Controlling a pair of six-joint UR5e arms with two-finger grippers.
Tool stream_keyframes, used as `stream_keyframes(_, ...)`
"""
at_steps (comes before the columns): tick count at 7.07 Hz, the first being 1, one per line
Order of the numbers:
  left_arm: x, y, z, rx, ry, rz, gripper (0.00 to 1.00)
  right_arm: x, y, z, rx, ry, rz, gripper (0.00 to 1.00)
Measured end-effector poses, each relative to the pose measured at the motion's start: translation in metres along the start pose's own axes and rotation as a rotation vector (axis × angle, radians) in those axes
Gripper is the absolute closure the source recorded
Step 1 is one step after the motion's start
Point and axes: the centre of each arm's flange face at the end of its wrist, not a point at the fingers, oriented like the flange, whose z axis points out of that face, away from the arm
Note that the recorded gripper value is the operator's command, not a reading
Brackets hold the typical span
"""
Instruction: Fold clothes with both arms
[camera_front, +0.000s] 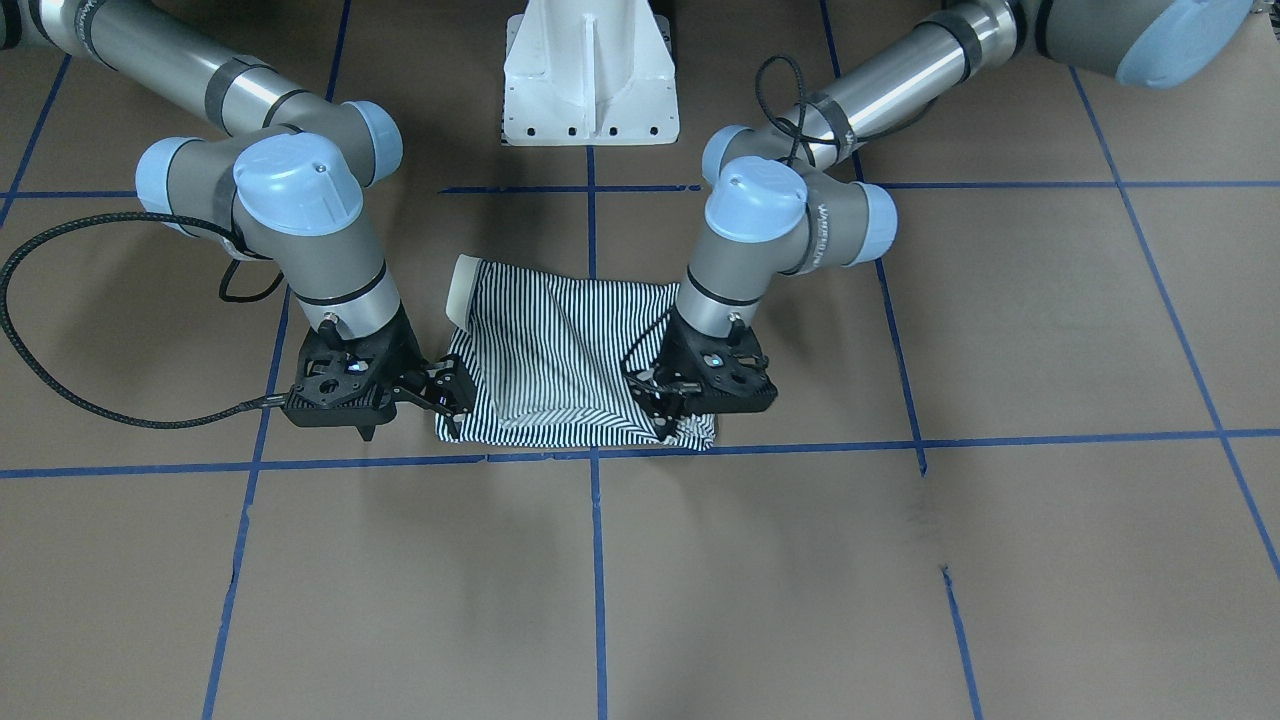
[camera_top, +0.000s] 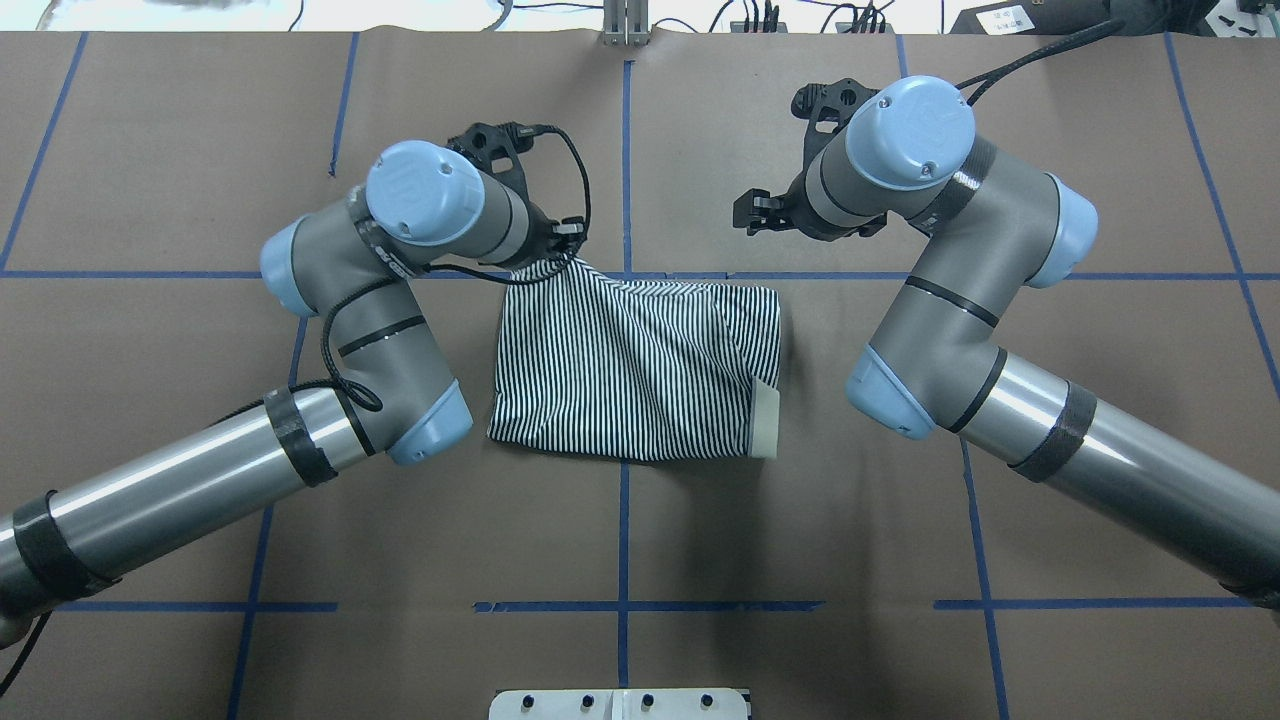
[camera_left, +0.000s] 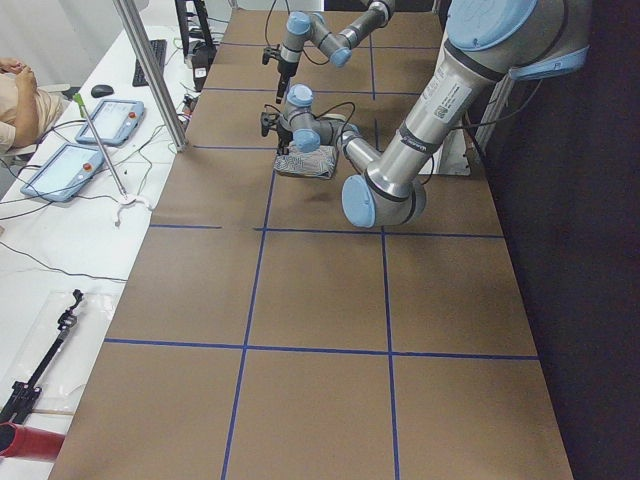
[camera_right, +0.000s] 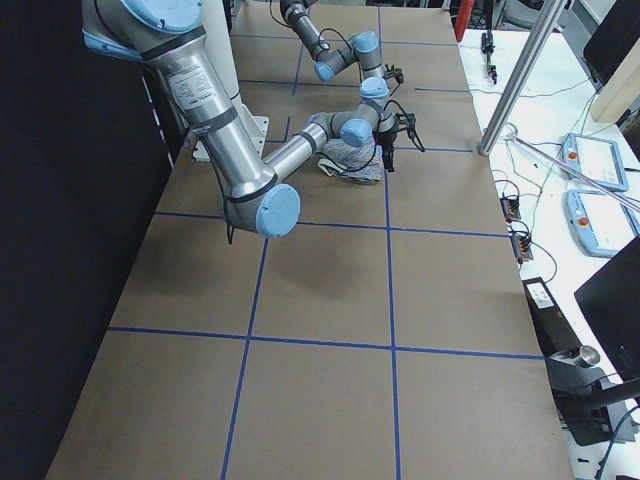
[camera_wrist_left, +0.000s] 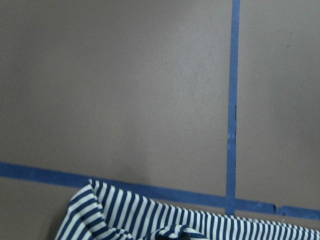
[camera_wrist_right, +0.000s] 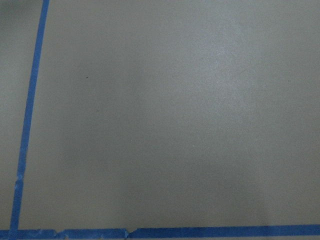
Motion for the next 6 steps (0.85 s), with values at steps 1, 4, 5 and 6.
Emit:
stream_keyframes(1,-0.011,-0.010,0.006,0.009,-0.017,0.013,0.12,0.000,0.001,0.001,0.000,0.001,-0.002,0.00)
stream_keyframes(4,-0.012,-0.012,0.010,0.010,-0.004,0.035,0.00,0.000,0.003,0.002,0.001,0.000,-0.003,0.00)
stream_keyframes(5,-0.007,-0.011,0.002,0.005,0.014,0.047,0.00,0.000,0.002,0.002,0.001,0.000,-0.003,0.00)
stream_keyframes(6,-0.005,-0.013,-0.010,-0.006,0.032,0.073,0.00,-0.001,0.002,0.000,0.001,-0.004,-0.004,0.00)
